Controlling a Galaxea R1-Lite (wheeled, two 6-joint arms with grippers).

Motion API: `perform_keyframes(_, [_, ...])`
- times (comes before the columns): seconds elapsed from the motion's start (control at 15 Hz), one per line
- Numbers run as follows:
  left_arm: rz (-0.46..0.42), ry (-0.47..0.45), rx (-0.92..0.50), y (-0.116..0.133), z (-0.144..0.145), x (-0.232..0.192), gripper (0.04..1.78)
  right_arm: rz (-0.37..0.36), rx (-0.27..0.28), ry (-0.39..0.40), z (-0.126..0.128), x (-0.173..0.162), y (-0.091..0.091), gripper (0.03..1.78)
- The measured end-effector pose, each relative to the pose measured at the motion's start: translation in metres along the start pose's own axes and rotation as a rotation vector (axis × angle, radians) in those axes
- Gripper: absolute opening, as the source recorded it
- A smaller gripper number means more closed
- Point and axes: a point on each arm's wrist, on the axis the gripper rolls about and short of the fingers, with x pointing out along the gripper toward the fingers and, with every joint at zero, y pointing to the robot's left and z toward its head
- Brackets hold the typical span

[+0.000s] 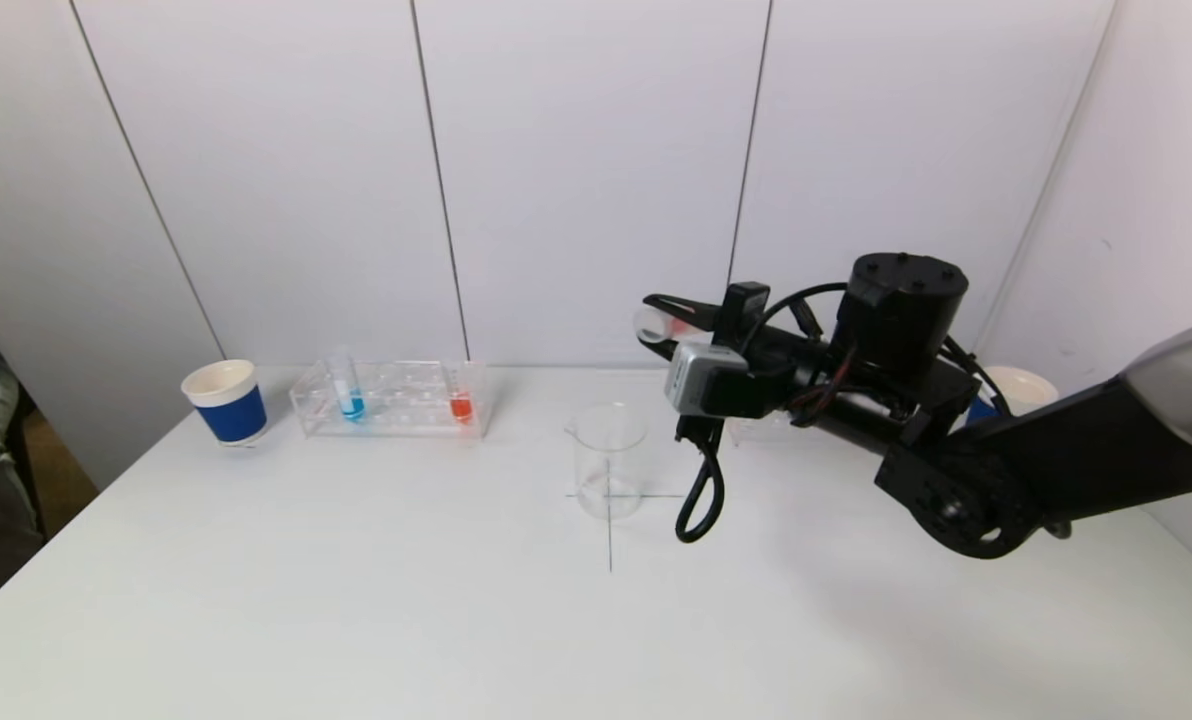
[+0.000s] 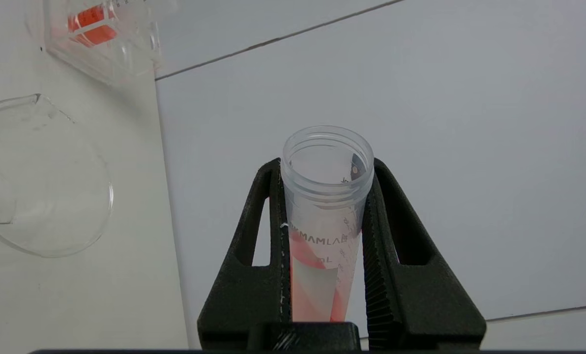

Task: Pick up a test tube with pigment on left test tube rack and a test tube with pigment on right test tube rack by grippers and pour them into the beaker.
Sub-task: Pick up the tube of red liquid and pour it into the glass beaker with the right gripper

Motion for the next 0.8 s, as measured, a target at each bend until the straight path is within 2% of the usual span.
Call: perform_keyframes(0.8, [0.0,0.0,0.0,0.0,0.0,0.0,1.76,0.058,-0.027,0.022,-0.013,0.013,0.026,0.47])
